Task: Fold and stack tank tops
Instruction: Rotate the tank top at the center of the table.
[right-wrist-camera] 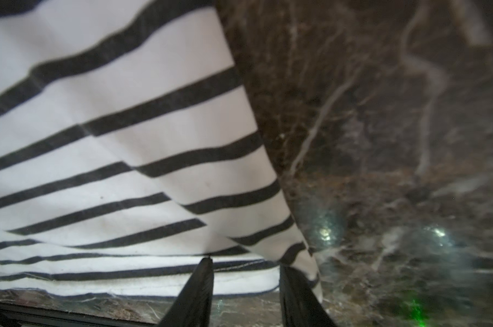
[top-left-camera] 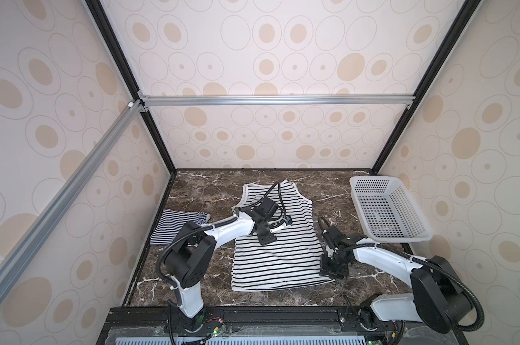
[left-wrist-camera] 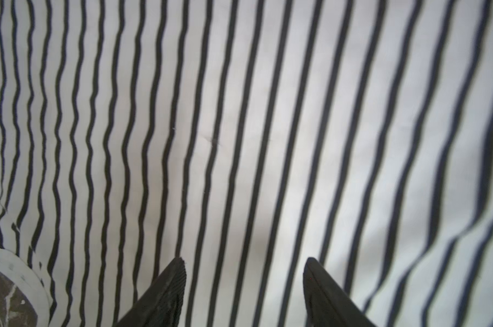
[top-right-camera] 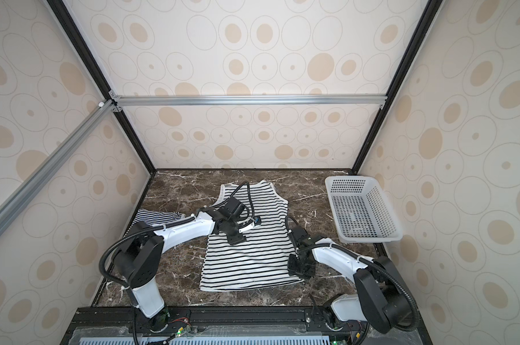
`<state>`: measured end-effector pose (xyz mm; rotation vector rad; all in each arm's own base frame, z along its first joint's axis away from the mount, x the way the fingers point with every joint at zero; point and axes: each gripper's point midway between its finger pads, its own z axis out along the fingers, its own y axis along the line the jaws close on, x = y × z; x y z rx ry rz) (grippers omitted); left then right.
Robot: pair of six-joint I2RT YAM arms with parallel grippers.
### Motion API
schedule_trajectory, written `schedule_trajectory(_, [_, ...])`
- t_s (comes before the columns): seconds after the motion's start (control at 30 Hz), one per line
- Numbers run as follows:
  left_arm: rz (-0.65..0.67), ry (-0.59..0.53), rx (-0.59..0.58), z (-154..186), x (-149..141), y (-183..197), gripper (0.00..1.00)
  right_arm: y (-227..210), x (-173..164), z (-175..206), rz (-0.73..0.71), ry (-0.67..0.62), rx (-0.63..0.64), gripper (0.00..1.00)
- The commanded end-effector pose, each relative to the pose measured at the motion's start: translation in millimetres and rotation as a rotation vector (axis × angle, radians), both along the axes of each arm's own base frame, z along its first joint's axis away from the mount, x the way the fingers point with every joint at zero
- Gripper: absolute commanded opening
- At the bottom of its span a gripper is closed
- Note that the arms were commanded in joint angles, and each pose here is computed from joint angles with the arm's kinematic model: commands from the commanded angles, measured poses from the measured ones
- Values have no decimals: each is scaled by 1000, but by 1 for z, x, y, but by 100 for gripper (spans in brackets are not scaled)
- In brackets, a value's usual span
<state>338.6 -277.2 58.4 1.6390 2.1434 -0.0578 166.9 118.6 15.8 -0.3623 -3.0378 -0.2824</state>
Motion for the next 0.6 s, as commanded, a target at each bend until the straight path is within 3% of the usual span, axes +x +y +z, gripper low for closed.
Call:
schedule_trajectory(0.0, [95, -84, -30, 10, 49, -10, 66, -17, 13, -13, -19, 15, -57, 41])
schedule_trajectory(0.17, [160, -176, -61, 16, 113, -31, 66, -32, 44, 0, -65, -20, -126, 40])
schedule_trajectory(0.3, [156, -190, -73, 11, 148, -47, 67, -23, 61, 25, -86, -118, -69, 41])
schedule_trajectory(0.43, [150, -186, -8, -11, 174, -49, 66, 2, 56, 38, -84, -154, 63, 42])
schedule_trajectory(0.57, [178, -196, -10, -19, 190, -43, 66, 23, 39, 38, -20, -153, 93, 42])
